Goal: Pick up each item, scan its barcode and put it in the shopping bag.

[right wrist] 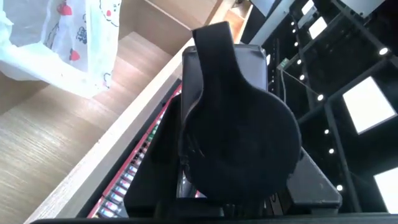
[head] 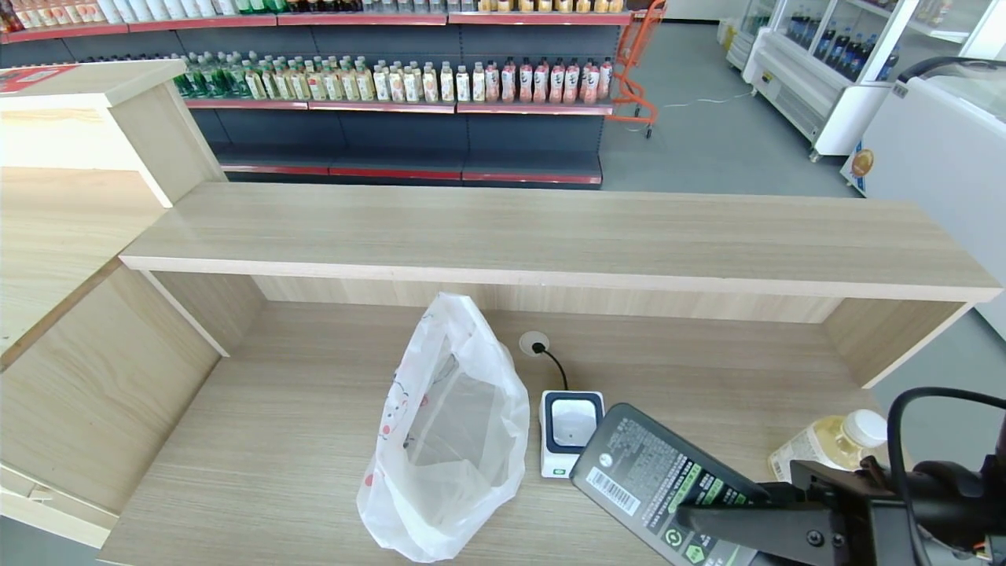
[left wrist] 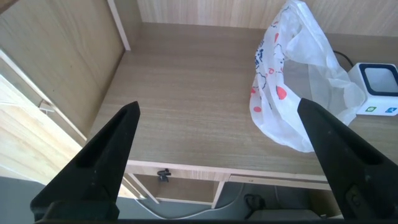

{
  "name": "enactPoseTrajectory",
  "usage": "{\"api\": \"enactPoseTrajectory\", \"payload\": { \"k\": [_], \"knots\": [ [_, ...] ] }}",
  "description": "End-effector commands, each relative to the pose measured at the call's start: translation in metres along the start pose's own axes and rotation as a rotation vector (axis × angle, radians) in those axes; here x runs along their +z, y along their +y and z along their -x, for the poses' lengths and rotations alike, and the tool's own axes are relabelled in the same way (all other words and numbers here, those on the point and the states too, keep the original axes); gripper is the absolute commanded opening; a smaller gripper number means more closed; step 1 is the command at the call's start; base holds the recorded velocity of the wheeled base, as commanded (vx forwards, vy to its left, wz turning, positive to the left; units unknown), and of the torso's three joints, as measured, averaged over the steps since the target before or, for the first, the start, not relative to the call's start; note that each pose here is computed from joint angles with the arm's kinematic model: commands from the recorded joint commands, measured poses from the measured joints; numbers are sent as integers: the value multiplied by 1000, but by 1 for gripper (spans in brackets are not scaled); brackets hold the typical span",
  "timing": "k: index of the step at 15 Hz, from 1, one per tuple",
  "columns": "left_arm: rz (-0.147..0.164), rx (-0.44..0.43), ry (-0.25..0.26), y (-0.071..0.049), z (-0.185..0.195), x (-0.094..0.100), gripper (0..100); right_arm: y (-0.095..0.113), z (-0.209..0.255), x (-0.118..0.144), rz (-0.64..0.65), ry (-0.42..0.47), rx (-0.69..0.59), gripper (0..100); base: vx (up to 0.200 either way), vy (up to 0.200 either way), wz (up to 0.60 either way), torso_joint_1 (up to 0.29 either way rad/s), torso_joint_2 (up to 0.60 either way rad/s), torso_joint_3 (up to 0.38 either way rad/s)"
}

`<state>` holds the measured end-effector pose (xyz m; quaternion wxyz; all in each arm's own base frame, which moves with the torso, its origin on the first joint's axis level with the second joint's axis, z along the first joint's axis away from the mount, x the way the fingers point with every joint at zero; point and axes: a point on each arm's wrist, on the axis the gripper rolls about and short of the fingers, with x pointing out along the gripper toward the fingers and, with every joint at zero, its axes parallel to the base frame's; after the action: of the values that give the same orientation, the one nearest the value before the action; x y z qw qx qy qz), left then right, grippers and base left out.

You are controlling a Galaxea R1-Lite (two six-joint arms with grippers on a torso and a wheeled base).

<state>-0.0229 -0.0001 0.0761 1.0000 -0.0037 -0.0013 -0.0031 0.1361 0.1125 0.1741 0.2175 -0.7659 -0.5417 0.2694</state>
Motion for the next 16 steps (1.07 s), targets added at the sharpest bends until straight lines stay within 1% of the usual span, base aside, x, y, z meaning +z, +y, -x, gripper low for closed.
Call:
{"api": "enactPoseTrajectory", "payload": {
  "k": [1, 12, 13, 14, 15, 16],
  "knots": [
    [0, 0, -1, 0, 0, 0, 100, -2, 2, 0, 6, 8, -3, 0, 0, 0, 0, 0, 0, 0],
    [0, 0, -1, 0, 0, 0, 100, -9, 10, -1, 15, 26, -23, 0, 0, 0, 0, 0, 0, 0],
    [0, 0, -1, 0, 0, 0, 100, -8, 10, -3, -34, 38, -14, 0, 0, 0, 0, 0, 0, 0],
    [0, 0, -1, 0, 0, 0, 100, -8, 10, -11, -177, 88, 17, 0, 0, 0, 0, 0, 0, 0],
    [0, 0, -1, 0, 0, 0, 100, -8, 14, -17, -391, 190, 76, 0, 0, 0, 0, 0, 0, 0],
    [0, 0, -1, 0, 0, 0, 100, -11, 18, -19, -574, 291, 104, 0, 0, 0, 0, 0, 0, 0]
  ]
}}
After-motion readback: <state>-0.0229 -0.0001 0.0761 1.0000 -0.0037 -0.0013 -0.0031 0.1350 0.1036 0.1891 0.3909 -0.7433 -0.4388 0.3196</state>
